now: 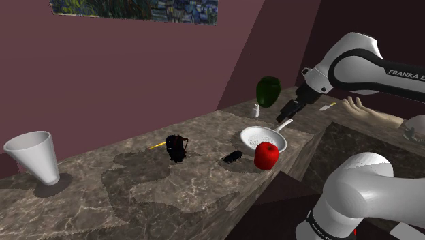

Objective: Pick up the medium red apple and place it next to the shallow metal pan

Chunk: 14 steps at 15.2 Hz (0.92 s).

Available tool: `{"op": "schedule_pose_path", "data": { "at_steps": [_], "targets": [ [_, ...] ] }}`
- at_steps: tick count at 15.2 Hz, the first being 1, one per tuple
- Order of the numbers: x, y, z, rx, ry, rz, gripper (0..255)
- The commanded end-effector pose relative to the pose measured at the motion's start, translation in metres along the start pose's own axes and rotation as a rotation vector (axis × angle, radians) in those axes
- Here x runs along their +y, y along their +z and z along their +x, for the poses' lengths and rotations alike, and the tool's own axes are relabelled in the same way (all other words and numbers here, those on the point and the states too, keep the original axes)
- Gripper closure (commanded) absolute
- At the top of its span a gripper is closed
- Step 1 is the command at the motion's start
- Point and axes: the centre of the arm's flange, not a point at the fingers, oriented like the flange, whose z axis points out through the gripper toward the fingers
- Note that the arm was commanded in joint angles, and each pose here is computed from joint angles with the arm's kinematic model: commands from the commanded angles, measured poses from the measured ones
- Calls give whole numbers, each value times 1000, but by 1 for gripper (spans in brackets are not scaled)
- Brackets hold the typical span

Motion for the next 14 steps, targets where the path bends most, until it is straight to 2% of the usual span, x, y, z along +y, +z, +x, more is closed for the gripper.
{"op": "schedule_pose_path", "data": {
  "at_steps": [1,10,11,14],
  "targets": [
    [0,0,0,0,0,0,255],
    [0,0,0,0,0,0,255],
    [0,0,0,0,0,0,0],
    [-13,40,9,-104,-50,-53,0]
  ]
}}
